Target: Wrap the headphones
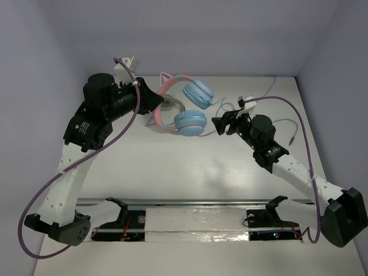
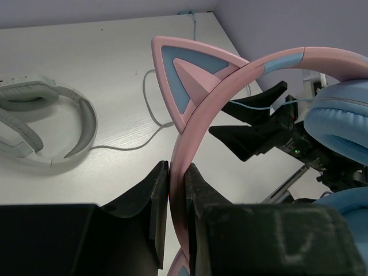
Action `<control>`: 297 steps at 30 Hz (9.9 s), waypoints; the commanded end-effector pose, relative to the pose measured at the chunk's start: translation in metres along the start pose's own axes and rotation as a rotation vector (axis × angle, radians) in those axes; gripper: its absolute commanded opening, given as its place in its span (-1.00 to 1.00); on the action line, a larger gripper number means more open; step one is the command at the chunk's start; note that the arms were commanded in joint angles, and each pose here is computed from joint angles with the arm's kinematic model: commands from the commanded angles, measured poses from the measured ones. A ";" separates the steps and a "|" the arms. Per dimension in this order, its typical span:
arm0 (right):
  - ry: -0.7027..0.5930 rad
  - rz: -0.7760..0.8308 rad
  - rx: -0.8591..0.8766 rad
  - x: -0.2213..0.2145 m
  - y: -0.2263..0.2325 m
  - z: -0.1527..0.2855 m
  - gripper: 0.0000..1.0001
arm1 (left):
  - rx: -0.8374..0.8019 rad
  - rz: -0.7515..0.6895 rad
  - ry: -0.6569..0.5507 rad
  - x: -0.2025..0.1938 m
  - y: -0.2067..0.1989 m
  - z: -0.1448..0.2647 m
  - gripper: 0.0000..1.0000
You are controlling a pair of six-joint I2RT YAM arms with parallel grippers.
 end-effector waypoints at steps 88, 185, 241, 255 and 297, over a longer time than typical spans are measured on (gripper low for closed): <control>0.361 -0.251 0.076 -0.093 0.109 0.018 -1.00 | 0.218 0.492 -0.440 -0.029 0.047 -0.084 -1.00; 0.154 -0.125 -0.367 -0.037 0.040 0.054 -0.50 | 0.168 -0.373 0.404 -0.179 -0.021 -0.025 -1.00; 0.069 -0.299 -0.587 -0.027 -0.066 0.002 -0.66 | 0.106 -0.227 0.015 -0.060 -0.045 0.012 -1.00; 0.152 -0.318 -0.641 -0.046 -0.082 -0.016 -0.25 | -0.201 -0.168 -0.156 -0.009 -0.083 0.040 -1.00; -0.021 -0.361 0.004 -0.012 -0.009 0.041 -0.73 | -0.203 -0.014 -0.229 0.003 -0.085 0.017 -1.00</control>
Point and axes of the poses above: each gripper's point midway between its finger pads, its own z axis back along the fingers, its own y axis along the line the jaws close on, x = y × z, the point moved 6 cm from there along z, back along the fingers, and after that the axes turned 15 degrees about -z, right-handed, at the moved point
